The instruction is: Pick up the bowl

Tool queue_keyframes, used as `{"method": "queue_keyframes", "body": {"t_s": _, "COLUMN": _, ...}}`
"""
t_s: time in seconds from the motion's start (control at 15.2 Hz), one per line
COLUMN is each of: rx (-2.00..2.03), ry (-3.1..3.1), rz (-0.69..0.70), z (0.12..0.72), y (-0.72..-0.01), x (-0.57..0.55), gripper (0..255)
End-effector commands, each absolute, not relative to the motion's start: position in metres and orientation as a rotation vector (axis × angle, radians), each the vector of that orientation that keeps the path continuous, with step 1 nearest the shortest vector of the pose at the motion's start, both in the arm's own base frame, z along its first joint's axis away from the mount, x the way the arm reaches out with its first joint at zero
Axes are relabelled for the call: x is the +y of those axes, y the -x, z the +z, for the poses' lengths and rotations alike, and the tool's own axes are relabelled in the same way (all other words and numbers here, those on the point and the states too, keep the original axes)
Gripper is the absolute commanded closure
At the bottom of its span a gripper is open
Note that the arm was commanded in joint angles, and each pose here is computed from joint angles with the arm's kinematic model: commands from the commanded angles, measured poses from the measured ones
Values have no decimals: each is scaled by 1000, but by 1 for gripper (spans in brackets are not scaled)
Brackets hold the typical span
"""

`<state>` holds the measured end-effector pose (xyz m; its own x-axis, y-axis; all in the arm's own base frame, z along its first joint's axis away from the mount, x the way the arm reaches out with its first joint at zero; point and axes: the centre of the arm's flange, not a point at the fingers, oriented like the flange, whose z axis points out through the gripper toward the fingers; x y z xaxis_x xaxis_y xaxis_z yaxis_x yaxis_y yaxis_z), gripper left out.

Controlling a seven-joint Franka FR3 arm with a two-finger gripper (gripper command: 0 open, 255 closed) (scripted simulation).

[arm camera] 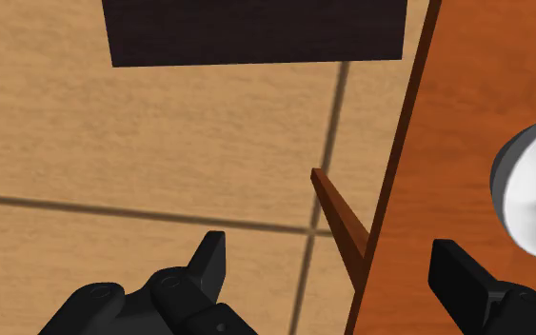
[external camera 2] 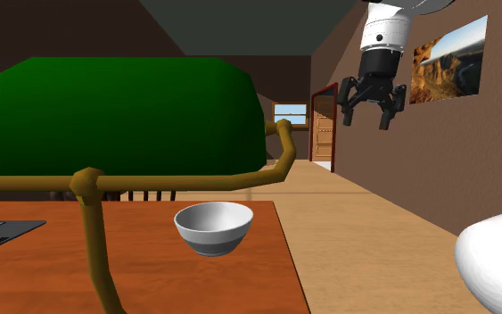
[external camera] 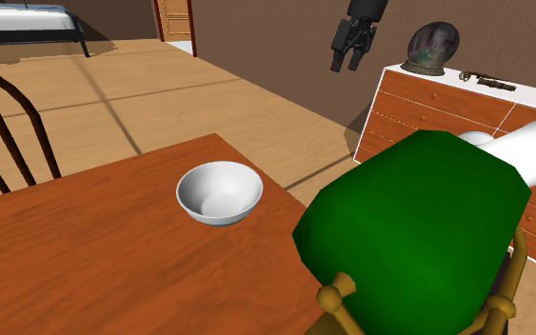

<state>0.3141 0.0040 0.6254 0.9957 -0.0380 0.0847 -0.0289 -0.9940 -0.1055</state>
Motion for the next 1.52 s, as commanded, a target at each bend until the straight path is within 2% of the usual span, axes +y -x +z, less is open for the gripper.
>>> {"method": "queue_keyframes", "body": {"t_s": 0.0, "rx": 51, "ry": 3034, "rz": -132, "z": 625, "y": -314, "x": 4, "gripper": 0}}
{"method": "queue_keyframes", "body": {"t_s": 1.45, "rx": 111, "ry": 2787, "rz": -158, "z": 440, "y": -350, "x": 194, "gripper": 0}}
